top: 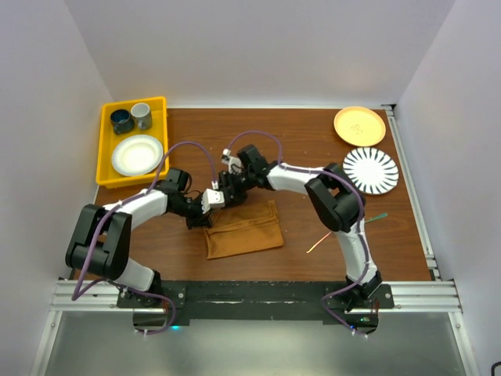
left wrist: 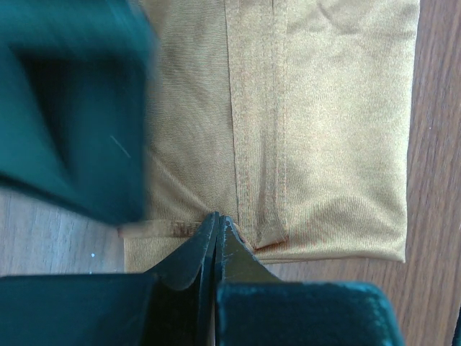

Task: Fold the napkin into a case and place the utensils inside
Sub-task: Pick up the lower triangle-folded napkin from the center of the board.

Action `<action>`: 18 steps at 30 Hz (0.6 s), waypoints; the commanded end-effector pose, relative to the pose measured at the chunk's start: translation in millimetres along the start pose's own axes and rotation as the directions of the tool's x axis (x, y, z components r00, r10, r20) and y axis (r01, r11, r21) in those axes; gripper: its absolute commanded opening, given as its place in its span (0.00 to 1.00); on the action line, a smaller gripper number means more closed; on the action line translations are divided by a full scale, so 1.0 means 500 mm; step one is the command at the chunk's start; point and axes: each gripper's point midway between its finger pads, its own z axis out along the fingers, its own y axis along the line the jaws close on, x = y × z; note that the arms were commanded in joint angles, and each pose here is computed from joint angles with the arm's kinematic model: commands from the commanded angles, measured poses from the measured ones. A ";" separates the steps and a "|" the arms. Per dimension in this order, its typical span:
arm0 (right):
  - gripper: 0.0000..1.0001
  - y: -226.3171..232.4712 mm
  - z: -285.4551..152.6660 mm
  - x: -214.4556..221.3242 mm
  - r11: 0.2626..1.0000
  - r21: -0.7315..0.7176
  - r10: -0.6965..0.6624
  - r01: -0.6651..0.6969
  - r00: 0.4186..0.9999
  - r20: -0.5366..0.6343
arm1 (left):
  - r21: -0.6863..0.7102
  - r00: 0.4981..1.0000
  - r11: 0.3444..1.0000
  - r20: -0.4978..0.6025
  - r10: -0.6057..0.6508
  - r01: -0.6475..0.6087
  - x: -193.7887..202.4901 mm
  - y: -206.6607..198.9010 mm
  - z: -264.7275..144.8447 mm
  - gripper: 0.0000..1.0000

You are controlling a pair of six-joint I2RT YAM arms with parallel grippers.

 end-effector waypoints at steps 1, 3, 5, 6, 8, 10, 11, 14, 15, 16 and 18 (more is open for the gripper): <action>0.50 0.039 -0.160 -0.073 0.993 -0.007 -0.116 0.118 0.984 0.134 | 0.018 0.997 1.000 -0.082 -0.010 0.012 0.043 -0.009 0.003 0.00; 0.52 0.035 -0.200 -0.076 0.982 0.010 -0.189 0.190 0.969 0.156 | 0.020 0.997 1.000 -0.082 -0.011 0.013 0.042 -0.007 0.004 0.00; 0.55 0.038 -0.242 -0.055 0.938 0.067 -0.346 0.340 0.926 0.147 | 0.025 0.997 1.000 -0.076 -0.010 0.011 0.039 -0.006 0.006 0.00; 0.57 0.040 -0.257 -0.048 0.915 0.093 -0.403 0.393 0.904 0.145 | 0.031 0.997 0.999 -0.077 -0.014 0.017 0.040 -0.008 0.006 0.00; 0.61 0.034 -0.294 -0.019 0.839 0.159 -0.541 0.521 0.831 0.133 | 0.038 0.997 0.999 -0.071 -0.021 0.024 0.036 -0.008 0.007 0.00; 0.63 0.006 -0.305 0.019 0.775 0.206 -0.623 0.598 0.777 0.089 | 0.043 0.997 0.999 -0.070 -0.026 0.029 0.036 -0.009 0.009 0.00; 0.63 0.023 -0.321 0.024 0.700 0.221 -0.708 0.679 0.701 0.084 | 0.042 0.997 0.999 -0.067 -0.024 0.027 0.034 -0.007 0.010 0.00; 0.63 0.012 -0.306 0.078 0.592 0.222 -0.789 0.775 0.613 -0.038 | 0.038 0.997 0.999 -0.069 -0.022 0.024 0.034 -0.002 0.011 0.00; 0.64 0.007 -0.298 0.091 0.556 0.229 -0.807 0.799 0.585 -0.078 | 0.040 0.997 0.999 -0.071 -0.025 0.028 0.035 -0.002 0.012 0.00; 0.64 0.002 -0.287 0.113 0.522 0.221 -0.820 0.824 0.556 -0.133 | 0.042 0.997 0.999 -0.073 -0.028 0.031 0.037 -0.003 0.013 0.00; 0.64 0.022 -0.249 0.164 0.414 0.151 -0.869 0.898 0.439 -0.228 | 0.047 0.997 0.998 -0.073 -0.032 0.036 0.037 -0.003 0.014 0.00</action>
